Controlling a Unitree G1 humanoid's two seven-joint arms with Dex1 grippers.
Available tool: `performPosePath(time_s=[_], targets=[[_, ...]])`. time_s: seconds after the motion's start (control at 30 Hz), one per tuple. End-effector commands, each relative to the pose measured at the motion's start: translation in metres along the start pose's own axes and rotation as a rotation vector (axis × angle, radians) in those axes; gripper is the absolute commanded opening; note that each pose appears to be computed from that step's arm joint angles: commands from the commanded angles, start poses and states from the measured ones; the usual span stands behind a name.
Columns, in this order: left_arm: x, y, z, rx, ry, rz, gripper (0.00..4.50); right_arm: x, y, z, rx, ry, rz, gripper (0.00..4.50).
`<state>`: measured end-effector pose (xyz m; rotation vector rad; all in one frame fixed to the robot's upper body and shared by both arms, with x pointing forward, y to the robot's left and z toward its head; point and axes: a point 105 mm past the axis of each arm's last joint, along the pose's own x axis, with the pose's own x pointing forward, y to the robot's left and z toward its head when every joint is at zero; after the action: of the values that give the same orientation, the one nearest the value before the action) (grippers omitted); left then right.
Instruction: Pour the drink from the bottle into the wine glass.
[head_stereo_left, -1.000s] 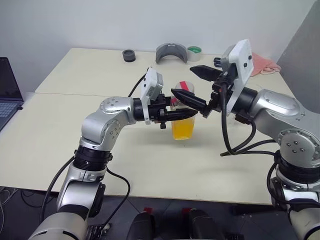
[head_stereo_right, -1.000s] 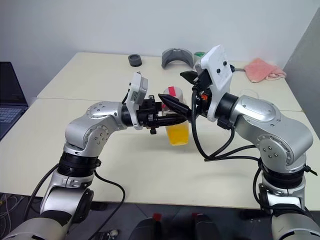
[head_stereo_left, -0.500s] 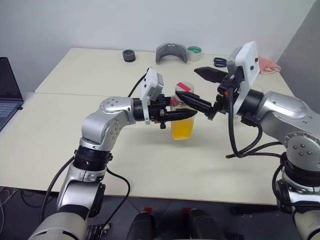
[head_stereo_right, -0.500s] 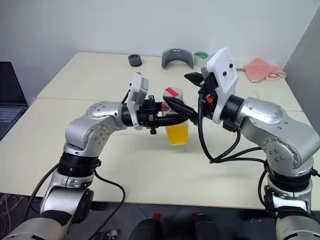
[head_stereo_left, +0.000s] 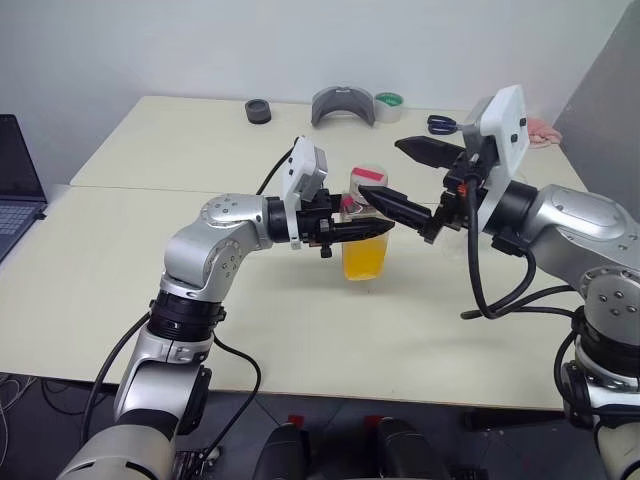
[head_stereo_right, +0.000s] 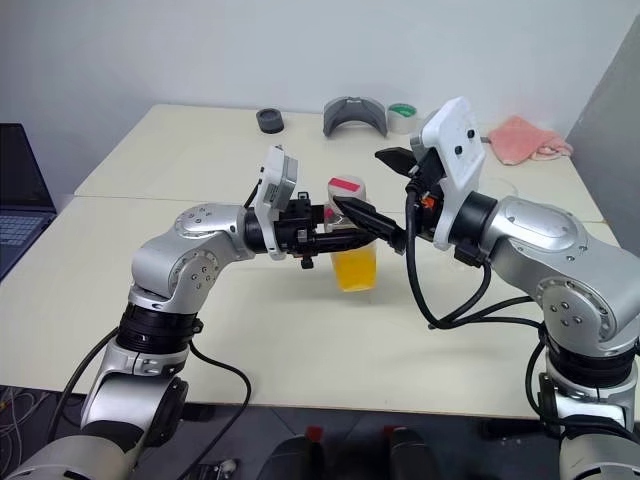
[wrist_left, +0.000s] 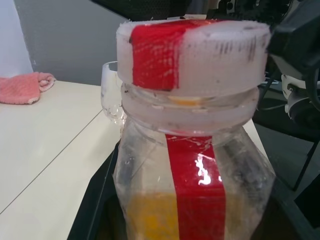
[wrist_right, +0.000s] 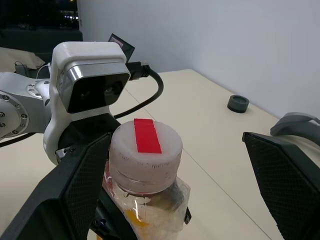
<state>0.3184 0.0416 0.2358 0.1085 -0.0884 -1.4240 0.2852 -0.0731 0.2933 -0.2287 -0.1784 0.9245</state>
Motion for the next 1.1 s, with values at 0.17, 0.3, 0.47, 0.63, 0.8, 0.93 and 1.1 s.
performPosePath(time_s=[0.17,0.3,0.47,0.63,0.8,0.93,1.1], targets=[[-0.001,-0.004,0.019,0.071,-0.055,-0.019,1.84,-0.012,-0.016,0.005,-0.011,-0.013,-0.083,4.47],[-0.001,-0.004,0.019,0.072,-0.055,-0.018,1.84,-0.013,-0.017,0.005,-0.010,-0.011,-0.086,4.47],[-0.001,-0.004,0.020,0.073,-0.056,-0.017,1.84,-0.014,-0.017,0.005,-0.012,-0.009,-0.087,4.47],[-0.001,-0.004,0.020,0.075,-0.057,-0.017,1.84,-0.014,-0.016,0.005,-0.012,-0.010,-0.085,4.47],[-0.002,-0.004,0.020,0.074,-0.055,-0.015,1.84,-0.015,-0.014,0.005,-0.008,-0.013,-0.076,4.47],[-0.002,-0.004,0.020,0.074,-0.055,-0.015,1.84,-0.014,-0.011,0.006,-0.007,-0.020,-0.060,4.47],[-0.002,-0.004,0.020,0.075,-0.055,-0.014,1.84,-0.013,-0.006,0.009,0.003,-0.036,-0.030,4.47]])
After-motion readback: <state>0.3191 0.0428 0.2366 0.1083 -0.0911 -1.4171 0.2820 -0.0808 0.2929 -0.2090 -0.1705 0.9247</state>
